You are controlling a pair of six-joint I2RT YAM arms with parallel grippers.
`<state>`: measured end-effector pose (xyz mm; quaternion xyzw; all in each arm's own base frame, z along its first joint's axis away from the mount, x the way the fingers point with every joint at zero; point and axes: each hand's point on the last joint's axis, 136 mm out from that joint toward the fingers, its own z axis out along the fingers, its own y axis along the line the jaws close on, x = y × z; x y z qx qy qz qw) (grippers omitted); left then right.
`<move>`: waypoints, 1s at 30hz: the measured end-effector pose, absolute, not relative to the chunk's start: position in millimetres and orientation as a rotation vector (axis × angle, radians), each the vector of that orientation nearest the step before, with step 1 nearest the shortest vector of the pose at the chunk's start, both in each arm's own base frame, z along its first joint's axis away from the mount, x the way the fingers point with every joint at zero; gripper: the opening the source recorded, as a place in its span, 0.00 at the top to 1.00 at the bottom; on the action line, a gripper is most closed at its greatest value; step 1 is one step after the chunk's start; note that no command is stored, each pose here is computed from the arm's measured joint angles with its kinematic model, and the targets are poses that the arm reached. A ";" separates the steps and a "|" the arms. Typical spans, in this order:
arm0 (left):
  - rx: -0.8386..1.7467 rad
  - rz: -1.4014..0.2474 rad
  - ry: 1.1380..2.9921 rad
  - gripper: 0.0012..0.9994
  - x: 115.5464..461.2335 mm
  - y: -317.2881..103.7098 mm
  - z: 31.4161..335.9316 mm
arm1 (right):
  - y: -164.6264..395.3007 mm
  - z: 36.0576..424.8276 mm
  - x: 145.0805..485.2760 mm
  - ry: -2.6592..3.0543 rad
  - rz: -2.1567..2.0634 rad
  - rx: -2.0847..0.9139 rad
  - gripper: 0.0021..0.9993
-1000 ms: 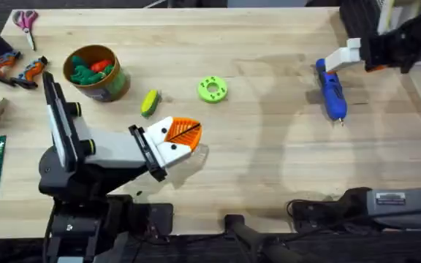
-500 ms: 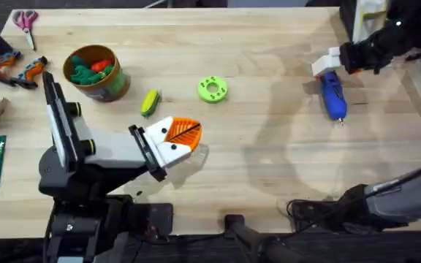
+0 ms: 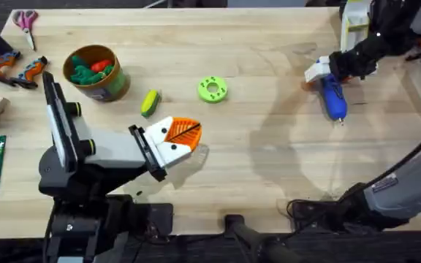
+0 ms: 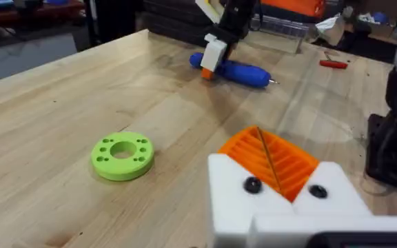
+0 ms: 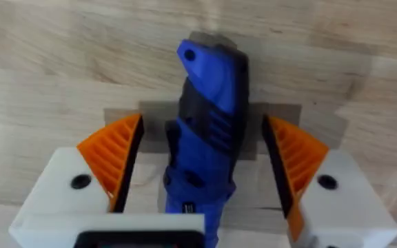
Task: Pick up the gripper from the table and insert it into the empty holder that is missing its gripper. Then pick up a screw, insert it into the mounting hole, and use the screwdriver to tighten it. Finally, clean up the table by picking up the vegetable and placing it into the bucket.
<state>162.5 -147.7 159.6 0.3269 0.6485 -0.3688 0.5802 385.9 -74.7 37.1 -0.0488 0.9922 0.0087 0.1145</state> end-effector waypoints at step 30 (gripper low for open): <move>0.764 -0.862 1.516 0.99 162.5 -147.7 159.6 | -79.1 35.0 369.6 2.987 0.001 -0.105 0.98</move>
